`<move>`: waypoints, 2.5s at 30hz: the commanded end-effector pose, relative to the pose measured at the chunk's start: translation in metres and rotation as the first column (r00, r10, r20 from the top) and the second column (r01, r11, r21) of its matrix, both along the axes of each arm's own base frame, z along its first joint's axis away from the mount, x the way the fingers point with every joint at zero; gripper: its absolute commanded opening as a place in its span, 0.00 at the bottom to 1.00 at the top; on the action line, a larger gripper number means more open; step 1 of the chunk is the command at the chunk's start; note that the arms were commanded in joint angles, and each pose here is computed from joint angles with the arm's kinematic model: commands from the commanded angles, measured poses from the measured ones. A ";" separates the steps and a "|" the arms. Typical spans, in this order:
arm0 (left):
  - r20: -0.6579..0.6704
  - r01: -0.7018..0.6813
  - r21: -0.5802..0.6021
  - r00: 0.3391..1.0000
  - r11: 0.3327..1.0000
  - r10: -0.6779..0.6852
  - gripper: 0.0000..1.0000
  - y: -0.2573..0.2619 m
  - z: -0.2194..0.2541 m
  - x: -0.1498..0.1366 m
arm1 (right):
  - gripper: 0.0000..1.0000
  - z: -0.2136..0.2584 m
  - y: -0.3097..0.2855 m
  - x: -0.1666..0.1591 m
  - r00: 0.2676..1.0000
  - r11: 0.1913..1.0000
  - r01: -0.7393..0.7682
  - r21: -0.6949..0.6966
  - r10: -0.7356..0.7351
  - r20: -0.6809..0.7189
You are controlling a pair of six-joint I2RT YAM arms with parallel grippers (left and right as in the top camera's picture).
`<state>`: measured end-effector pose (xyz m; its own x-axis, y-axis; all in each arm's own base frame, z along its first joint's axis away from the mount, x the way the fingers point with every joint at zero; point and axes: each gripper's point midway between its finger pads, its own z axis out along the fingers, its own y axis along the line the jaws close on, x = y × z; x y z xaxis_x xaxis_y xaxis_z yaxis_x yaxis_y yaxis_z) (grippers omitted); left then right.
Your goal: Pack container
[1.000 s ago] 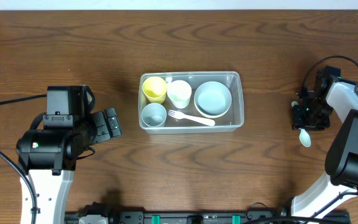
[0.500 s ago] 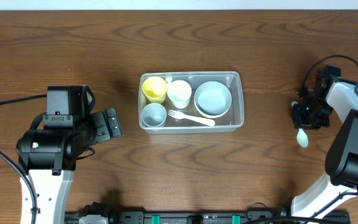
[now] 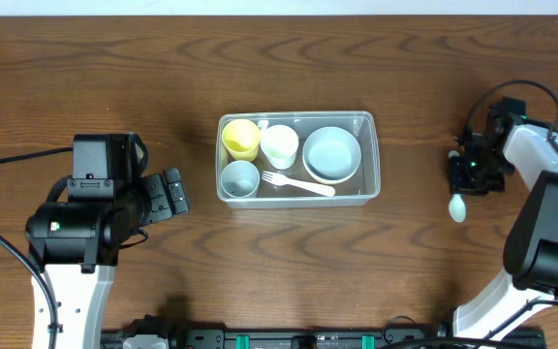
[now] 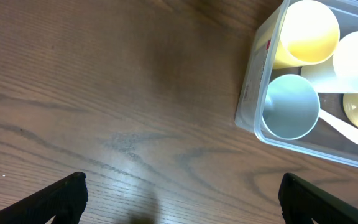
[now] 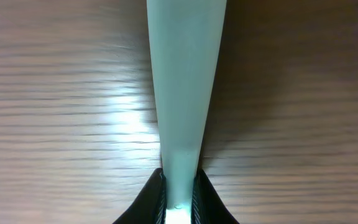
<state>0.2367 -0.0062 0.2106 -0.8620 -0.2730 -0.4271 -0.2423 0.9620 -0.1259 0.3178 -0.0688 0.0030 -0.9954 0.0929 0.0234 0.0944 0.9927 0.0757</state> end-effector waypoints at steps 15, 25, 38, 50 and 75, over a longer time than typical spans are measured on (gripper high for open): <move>-0.005 -0.012 0.009 1.000 1.000 0.012 0.98 0.003 -0.001 -0.001 | 0.01 0.245 0.229 0.032 0.239 0.523 -0.771 -0.362 0.766 0.597; -0.005 -0.012 0.009 1.000 1.000 0.012 0.98 0.003 -0.001 -0.001 | 0.01 0.173 0.305 -0.007 0.119 0.263 -0.930 -0.255 0.875 0.469; -0.008 -0.012 0.010 1.000 1.000 0.012 0.98 0.003 -0.001 -0.002 | 0.08 0.123 0.308 -0.016 0.159 0.224 -0.964 -0.143 0.916 0.367; -0.008 -0.011 0.010 1.000 1.000 0.011 0.98 0.003 -0.001 -0.002 | 0.44 0.125 0.308 -0.015 0.225 0.289 -0.949 -0.124 0.899 0.376; 0.023 0.211 0.083 0.977 0.974 -0.213 0.98 -0.027 -0.026 0.091 | 0.99 0.252 0.073 0.072 0.722 0.996 0.066 -0.056 -0.009 0.692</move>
